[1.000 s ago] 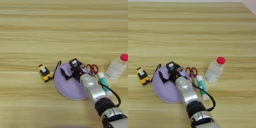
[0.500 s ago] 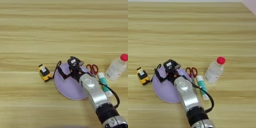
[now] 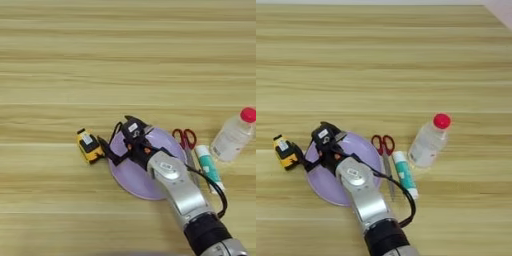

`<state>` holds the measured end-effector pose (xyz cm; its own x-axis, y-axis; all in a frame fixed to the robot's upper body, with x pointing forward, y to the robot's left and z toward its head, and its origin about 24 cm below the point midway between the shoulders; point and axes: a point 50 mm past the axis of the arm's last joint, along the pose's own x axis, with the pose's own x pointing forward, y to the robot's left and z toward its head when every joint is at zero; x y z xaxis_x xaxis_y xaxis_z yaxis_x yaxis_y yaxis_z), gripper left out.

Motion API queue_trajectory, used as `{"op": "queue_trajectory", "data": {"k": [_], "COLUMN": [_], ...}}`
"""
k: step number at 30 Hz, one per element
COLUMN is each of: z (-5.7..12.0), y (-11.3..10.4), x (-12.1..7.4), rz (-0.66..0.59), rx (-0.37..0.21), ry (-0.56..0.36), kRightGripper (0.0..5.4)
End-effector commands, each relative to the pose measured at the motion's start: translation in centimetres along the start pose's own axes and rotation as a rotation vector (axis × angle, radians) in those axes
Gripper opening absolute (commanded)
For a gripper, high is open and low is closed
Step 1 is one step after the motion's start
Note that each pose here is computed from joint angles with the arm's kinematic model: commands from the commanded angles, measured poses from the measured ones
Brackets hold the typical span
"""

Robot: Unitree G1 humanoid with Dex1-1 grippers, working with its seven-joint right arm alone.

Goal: Move the objects on the table

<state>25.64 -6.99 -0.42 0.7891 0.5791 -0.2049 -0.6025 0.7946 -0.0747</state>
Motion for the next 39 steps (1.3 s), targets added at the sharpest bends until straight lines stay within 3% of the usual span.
{"op": "queue_trajectory", "data": {"k": [1,17,39], "z": [3.4,3.5,2.2], "y": [0.0,2.5,3.7], "x": [1.1,1.7,3.2], "rz": [0.007,0.091,0.136], "rx": [-0.039,-0.049,-0.081], "ry": [-0.123,-0.116,-0.044], "kRightGripper": [5.38,5.38,5.38]}}
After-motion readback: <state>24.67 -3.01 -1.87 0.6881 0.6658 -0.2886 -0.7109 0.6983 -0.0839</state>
